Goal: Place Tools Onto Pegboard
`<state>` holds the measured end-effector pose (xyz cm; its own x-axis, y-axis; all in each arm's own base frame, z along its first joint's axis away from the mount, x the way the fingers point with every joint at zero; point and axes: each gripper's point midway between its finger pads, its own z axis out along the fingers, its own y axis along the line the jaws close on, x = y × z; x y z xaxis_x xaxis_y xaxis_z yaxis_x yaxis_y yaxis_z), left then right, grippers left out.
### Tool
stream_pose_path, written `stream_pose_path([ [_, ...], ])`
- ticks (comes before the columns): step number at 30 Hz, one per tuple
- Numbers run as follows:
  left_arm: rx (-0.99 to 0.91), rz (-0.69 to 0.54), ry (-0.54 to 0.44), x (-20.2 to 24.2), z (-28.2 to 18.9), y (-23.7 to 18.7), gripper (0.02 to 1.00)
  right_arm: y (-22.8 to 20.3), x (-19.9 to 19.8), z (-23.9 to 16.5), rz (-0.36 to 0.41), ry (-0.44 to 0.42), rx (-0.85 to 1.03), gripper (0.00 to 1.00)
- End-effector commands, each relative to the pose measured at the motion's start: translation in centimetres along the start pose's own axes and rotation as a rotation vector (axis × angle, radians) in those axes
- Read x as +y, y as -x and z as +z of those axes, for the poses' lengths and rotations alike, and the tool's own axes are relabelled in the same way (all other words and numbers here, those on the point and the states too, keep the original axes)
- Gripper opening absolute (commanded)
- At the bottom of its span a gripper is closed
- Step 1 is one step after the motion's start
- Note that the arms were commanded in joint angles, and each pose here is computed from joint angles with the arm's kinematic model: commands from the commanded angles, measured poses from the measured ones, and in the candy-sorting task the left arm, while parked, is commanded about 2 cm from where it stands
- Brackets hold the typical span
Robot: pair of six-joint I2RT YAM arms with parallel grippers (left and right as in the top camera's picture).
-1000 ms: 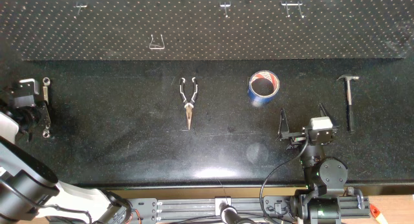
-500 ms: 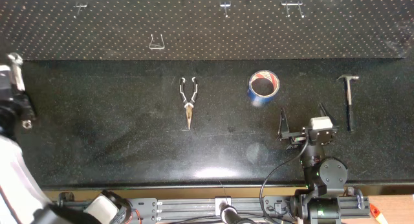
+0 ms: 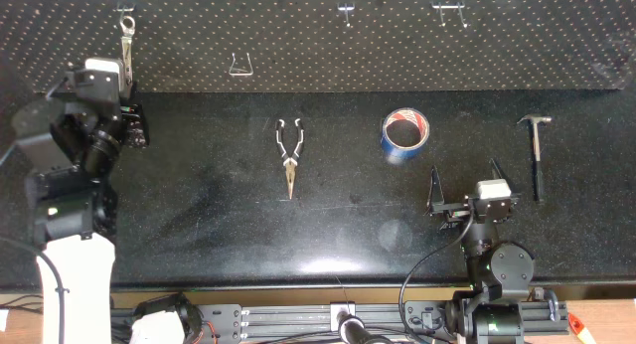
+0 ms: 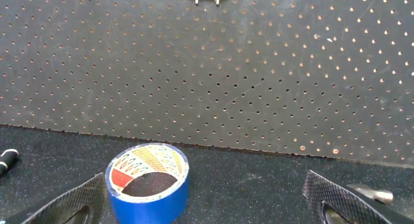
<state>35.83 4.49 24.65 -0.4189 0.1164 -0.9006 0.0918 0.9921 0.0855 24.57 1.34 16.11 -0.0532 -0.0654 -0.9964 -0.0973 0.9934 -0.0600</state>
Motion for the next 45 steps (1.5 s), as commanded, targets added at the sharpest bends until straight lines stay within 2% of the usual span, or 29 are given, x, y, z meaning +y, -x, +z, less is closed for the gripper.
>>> stream_pose_path([
  [1, -0.101, 0.013, 0.090, 0.9, -0.3, -0.9, 0.027, -0.1, 0.5, 0.0, -0.011, 0.022, -0.003, 0.982],
  [4, -0.124, -0.037, 0.131, 1.7, -0.6, -1.4, 0.027, -0.1, 0.5, 0.0, -0.011, 0.022, -0.003, 0.982],
  [10, -0.148, -0.035, 0.159, 2.6, 0.3, -0.9, 0.029, -0.1, 0.5, 0.0, -0.011, 0.022, -0.003, 0.980],
  [45, -0.036, -0.062, 0.137, 4.0, 8.0, -5.1, 0.029, -0.1, 0.5, 0.0, -0.011, 0.022, -0.003, 0.982],
])
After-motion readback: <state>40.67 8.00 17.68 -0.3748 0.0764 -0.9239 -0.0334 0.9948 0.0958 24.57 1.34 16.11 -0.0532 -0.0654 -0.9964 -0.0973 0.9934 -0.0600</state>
